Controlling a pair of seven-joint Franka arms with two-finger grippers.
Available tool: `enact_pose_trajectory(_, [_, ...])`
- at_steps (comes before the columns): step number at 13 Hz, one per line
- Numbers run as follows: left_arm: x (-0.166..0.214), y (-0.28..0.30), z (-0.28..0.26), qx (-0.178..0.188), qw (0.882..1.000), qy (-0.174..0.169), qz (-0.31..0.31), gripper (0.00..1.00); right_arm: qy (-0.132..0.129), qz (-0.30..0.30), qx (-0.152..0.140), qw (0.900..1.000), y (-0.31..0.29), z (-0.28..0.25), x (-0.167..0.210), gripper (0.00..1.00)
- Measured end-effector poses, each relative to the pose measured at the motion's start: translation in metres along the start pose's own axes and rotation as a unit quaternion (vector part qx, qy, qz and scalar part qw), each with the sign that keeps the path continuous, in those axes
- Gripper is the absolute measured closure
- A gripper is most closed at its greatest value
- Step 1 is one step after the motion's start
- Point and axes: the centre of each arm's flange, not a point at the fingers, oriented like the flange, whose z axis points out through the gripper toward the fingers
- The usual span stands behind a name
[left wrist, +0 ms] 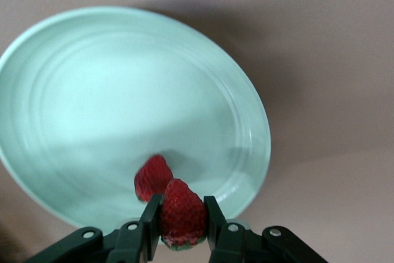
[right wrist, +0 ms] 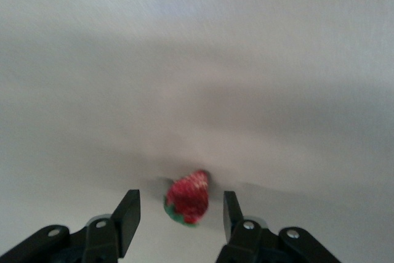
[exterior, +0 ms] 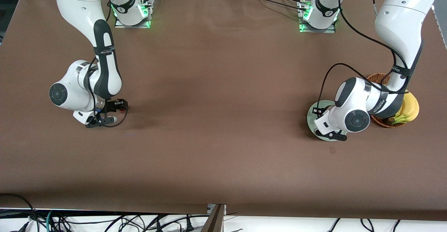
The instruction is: Collect all strawberries into plate
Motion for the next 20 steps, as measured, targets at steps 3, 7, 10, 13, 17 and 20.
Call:
enact_pose_trajectory(3, [0.0025,-0.002,0.0036,-0.001,1.0,0.009,0.011,0.5,-0.01,0.005,0.002,1.0,0.0029,0.009,-0.0081,0.4])
enact_pose_trajectory(7, [0.0026,-0.0042,0.0035,-0.002,1.0,0.01,0.011,0.09,-0.01,0.005,0.002,1.0,0.0026,0.009,-0.0081,0.61])
enact_pose_trajectory(10, [0.0026,-0.0041,0.0034,-0.002,1.0,0.011,0.011,0.0,-0.01,0.005,0.002,1.0,0.0025,0.0088,-0.0079,0.58])
enact_pose_trajectory(13, [0.0026,-0.0041,0.0034,-0.002,1.0,0.011,0.011,0.0,-0.009,0.005,0.001,1.0,0.0025,0.0084,-0.0076,0.56])
enact_pose_trajectory(17, [0.0027,-0.0041,0.0034,-0.002,1.0,0.011,0.011,0.0,-0.006,0.004,-0.001,1.0,0.0025,0.0073,-0.0064,0.47])
enact_pose_trajectory(20, [0.0027,-0.004,0.0034,-0.002,1.0,0.011,0.011,0.0,-0.005,0.004,-0.001,1.0,0.0024,0.0068,-0.006,0.47])
